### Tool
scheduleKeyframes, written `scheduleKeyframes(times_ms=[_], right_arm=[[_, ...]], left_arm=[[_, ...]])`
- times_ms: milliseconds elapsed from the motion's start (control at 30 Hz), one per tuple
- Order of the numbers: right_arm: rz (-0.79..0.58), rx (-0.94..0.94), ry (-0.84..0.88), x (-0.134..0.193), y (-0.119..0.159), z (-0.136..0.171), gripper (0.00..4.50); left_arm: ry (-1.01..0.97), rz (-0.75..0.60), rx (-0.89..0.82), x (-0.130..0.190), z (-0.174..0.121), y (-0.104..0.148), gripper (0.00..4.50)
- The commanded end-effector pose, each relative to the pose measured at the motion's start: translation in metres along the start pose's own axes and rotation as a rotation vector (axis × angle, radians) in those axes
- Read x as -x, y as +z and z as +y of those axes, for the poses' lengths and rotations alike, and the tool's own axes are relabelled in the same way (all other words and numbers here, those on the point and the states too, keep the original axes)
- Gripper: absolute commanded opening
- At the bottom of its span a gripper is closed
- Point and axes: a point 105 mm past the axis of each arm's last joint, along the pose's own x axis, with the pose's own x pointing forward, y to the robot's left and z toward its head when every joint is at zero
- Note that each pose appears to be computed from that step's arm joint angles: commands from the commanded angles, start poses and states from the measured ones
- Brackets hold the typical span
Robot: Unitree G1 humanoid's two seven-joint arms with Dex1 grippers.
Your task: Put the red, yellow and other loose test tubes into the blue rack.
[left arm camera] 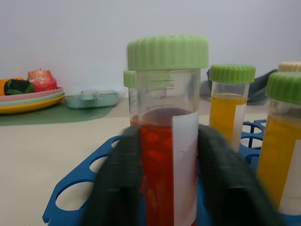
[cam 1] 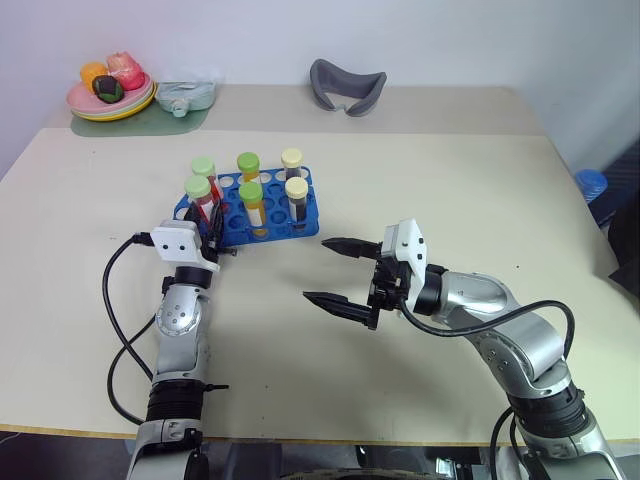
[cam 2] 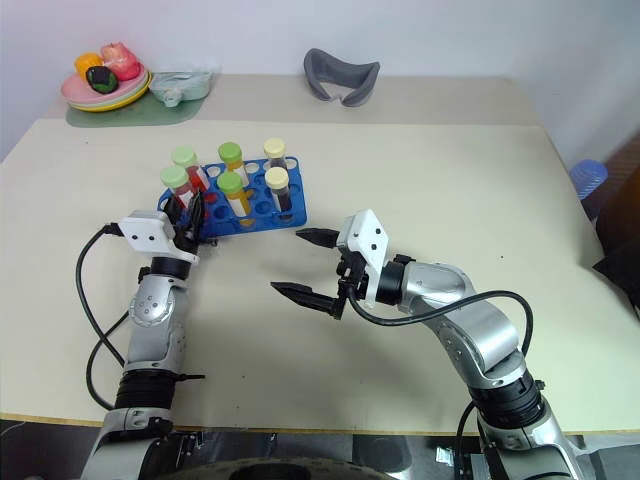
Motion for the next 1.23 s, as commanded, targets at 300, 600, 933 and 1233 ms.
scheduleKeyframes(times_ms=[300,600,933,1233], right_arm=[[-0.009,0.064,-0.028,0.016,0.013,-0.010,4.50],[0.167,0.064,-0.318,0.098,-0.011,-0.076,4.50],[0.249,0.040,-0.514,0.150,-0.037,-0.110,4.50],[0.223,0.036,-0.527,0.144,-0.042,-0.115,4.50]], left_arm=[[-0.103,-0.023,-0.031,0.028,0.020,0.047,4.48],[-0.107,0.257,-0.147,0.090,0.095,0.057,4.48],[-0.143,0.325,-0.179,0.102,0.098,0.055,4.48],[-0.123,0.322,-0.139,0.102,0.085,0.052,4.48]])
